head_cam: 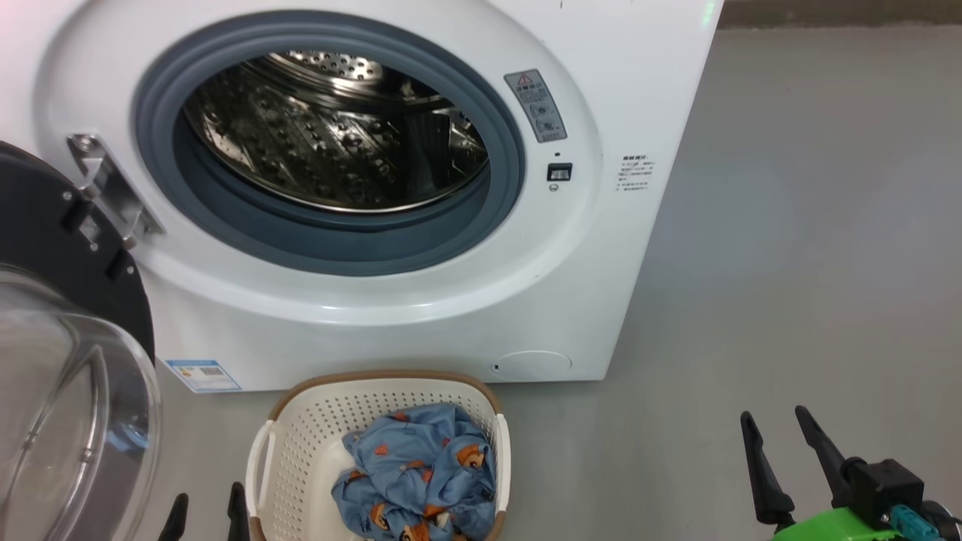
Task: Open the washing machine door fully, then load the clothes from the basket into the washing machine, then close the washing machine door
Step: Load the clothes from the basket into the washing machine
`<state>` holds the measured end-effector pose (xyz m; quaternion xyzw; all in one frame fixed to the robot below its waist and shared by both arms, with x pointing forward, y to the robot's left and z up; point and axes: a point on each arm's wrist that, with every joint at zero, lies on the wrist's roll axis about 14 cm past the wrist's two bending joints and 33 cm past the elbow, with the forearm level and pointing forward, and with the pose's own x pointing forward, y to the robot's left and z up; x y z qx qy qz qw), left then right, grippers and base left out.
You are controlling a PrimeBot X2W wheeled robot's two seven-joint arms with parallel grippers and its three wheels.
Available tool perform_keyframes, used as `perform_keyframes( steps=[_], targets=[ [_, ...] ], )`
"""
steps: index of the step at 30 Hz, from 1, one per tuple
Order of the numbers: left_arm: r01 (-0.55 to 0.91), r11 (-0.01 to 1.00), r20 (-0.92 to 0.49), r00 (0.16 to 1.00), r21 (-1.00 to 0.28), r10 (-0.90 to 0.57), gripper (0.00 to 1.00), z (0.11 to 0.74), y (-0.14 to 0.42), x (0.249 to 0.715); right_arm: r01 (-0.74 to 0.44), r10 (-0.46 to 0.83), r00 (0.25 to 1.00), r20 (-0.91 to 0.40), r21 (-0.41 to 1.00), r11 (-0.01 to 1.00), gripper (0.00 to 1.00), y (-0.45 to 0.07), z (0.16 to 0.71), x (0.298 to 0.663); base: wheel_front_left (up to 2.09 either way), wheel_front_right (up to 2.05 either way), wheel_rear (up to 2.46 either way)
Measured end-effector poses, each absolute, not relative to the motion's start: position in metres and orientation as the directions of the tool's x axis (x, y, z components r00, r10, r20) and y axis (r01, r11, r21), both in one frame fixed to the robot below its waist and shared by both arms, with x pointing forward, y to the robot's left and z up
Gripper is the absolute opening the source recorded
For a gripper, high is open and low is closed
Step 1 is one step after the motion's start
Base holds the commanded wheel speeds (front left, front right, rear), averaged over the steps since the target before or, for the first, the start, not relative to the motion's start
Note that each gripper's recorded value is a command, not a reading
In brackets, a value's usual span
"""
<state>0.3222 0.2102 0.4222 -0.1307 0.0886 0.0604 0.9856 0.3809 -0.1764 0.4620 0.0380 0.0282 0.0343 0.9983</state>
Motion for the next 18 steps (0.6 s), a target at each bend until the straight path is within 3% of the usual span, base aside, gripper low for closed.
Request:
perform_keyframes(
  steps=[7,18],
  targets=[
    [-0.101,0.966,-0.223,0.974,-0.237,0.047,1.0,0.412,0.198,0.338,-0.055,0.059,0.997,-0.048,0.081,0.995,1.0,-0.179,0.462,0.393,0.0,0.0,0.0],
    [0.037,0.96,-0.386,0.911,-0.277,-0.147,1.0,0.372,0.146,0.363,-0.009,0.014,0.998,-0.063,0.089,0.996,1.0,-0.193,0.455,0.406,0.0,0.0,0.0]
  ],
)
